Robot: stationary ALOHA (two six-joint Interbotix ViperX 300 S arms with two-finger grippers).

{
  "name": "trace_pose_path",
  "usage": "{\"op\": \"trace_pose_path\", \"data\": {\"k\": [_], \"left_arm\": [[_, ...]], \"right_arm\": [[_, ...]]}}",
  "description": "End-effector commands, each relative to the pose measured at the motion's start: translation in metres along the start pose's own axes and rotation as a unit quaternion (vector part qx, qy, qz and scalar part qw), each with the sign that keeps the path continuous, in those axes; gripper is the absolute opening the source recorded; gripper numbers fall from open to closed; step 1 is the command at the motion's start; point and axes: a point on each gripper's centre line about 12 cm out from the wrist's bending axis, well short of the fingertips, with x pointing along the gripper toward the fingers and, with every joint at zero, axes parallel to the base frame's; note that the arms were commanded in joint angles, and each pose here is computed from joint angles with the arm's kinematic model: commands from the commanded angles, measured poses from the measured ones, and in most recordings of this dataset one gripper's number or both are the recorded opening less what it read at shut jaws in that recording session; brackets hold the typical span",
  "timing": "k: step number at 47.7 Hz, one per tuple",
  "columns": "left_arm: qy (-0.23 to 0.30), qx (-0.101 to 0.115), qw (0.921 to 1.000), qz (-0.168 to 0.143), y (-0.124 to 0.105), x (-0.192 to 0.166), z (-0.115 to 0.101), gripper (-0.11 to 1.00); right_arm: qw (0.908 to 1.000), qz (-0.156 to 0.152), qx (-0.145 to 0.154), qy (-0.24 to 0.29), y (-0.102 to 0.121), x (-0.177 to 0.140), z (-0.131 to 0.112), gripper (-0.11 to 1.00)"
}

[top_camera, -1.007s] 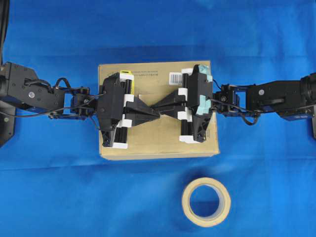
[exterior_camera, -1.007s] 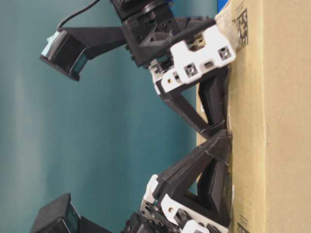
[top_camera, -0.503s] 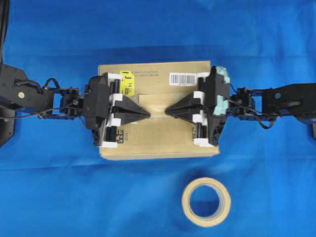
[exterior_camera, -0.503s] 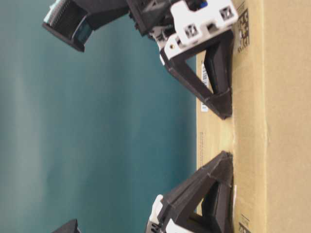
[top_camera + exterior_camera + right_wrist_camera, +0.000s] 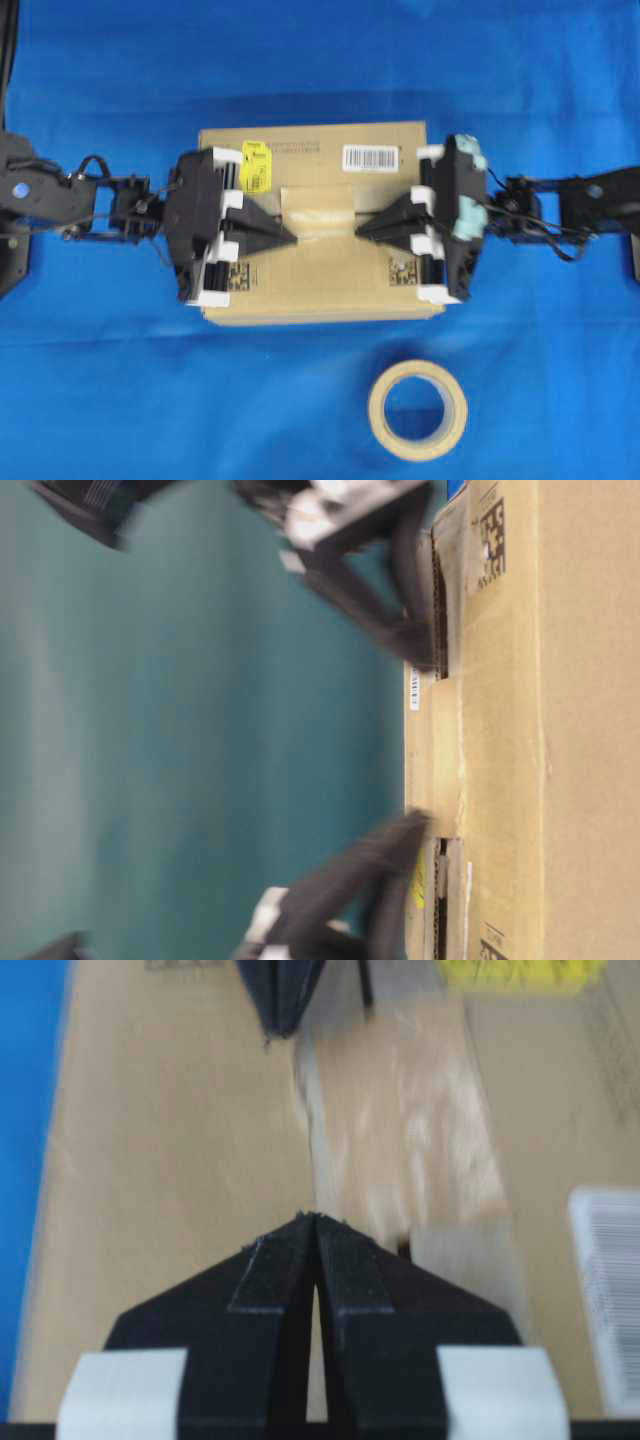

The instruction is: Apply tape along the seams of the closed cardboard box to seal it securely.

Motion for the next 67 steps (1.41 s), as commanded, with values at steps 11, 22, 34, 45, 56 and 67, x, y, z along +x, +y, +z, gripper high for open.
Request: {"op": "trace_pose_path", "data": {"k": [11, 22, 34, 45, 56, 67], "left_arm": [[-0.043, 0.004, 0.9991, 0.000, 0.003, -0.031, 0.051, 0.00], [-0.046, -0.001, 0.9990, -0.001, 0.003, -0.061, 0.046, 0.00], [-0.073, -0.007, 0.9973, 0.001, 0.003, -0.105, 0.034, 0.00], [-0.091, -0.007, 0.9958, 0.002, 0.001, -0.138, 0.012, 0.00], [-0.091, -0.014, 0.9958, 0.001, -0.001, -0.157, -0.024, 0.00], [-0.083, -0.020, 0.9963, 0.000, -0.003, -0.165, -0.050, 0.00]], "right_arm": [[0.9968, 0.017, -0.028, -0.073, 0.007, -0.056, 0.052, 0.01], [0.9953, 0.025, -0.027, -0.090, 0.006, -0.097, 0.052, 0.01], [0.9949, 0.034, -0.027, -0.091, 0.004, -0.137, 0.042, 0.01], [0.9952, 0.038, -0.027, -0.086, 0.000, -0.158, 0.022, 0.01], [0.9971, 0.034, -0.024, -0.063, -0.006, -0.161, -0.007, 0.01], [0.9990, 0.027, -0.020, -0.028, -0.011, -0.154, -0.029, 0.01]]}}
